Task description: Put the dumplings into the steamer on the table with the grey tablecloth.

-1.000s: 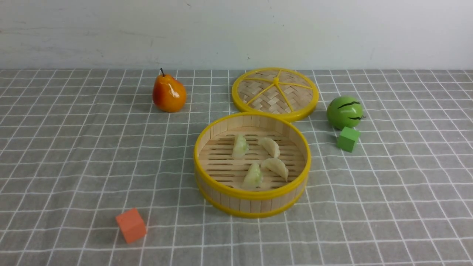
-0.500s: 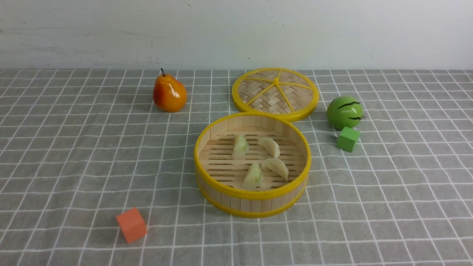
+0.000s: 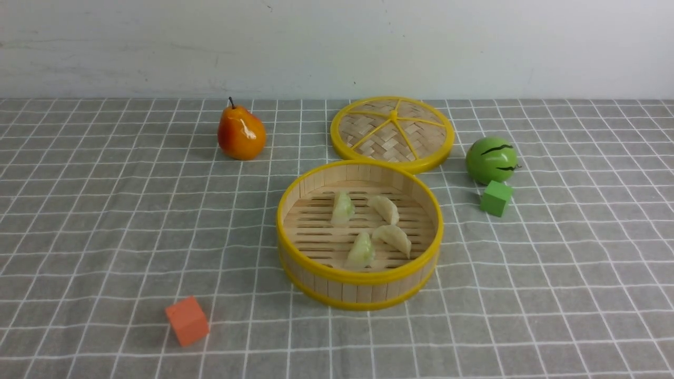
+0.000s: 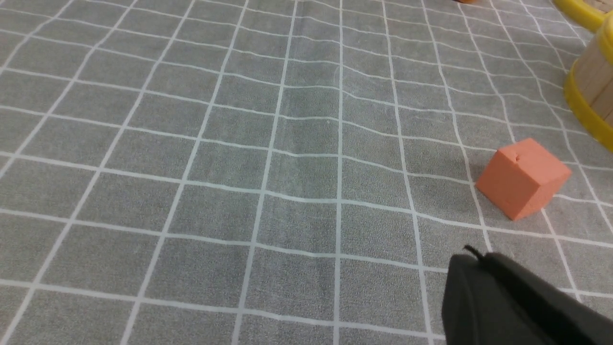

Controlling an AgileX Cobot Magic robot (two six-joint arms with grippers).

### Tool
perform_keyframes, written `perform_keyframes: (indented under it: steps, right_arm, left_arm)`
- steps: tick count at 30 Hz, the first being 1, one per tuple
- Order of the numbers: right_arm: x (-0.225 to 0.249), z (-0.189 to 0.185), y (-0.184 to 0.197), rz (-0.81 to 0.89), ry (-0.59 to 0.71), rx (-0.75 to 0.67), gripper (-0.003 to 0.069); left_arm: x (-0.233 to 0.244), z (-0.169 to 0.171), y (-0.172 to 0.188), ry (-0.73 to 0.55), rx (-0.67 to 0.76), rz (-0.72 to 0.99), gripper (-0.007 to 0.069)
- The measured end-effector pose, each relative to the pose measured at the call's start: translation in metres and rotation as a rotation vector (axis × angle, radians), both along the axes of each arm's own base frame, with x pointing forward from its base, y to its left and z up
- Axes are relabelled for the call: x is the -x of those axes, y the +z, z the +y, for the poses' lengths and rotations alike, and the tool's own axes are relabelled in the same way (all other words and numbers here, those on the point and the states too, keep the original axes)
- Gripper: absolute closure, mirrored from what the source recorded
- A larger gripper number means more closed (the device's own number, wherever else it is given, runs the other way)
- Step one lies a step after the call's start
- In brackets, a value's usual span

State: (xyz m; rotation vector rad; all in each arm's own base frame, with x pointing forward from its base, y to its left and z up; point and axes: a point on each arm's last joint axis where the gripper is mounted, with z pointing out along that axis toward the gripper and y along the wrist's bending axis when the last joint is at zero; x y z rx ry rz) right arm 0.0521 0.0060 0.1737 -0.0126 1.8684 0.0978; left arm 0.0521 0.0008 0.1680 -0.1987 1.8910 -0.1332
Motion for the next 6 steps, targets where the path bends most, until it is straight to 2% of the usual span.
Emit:
perform_keyframes:
  steps: [6]
  right_arm:
    - [0.0000, 0.0000, 0.0000, 0.000, 0.000, 0.000, 0.0491]
  left_arm:
    - [0.0000, 0.0000, 0.0000, 0.000, 0.000, 0.000, 0.0640]
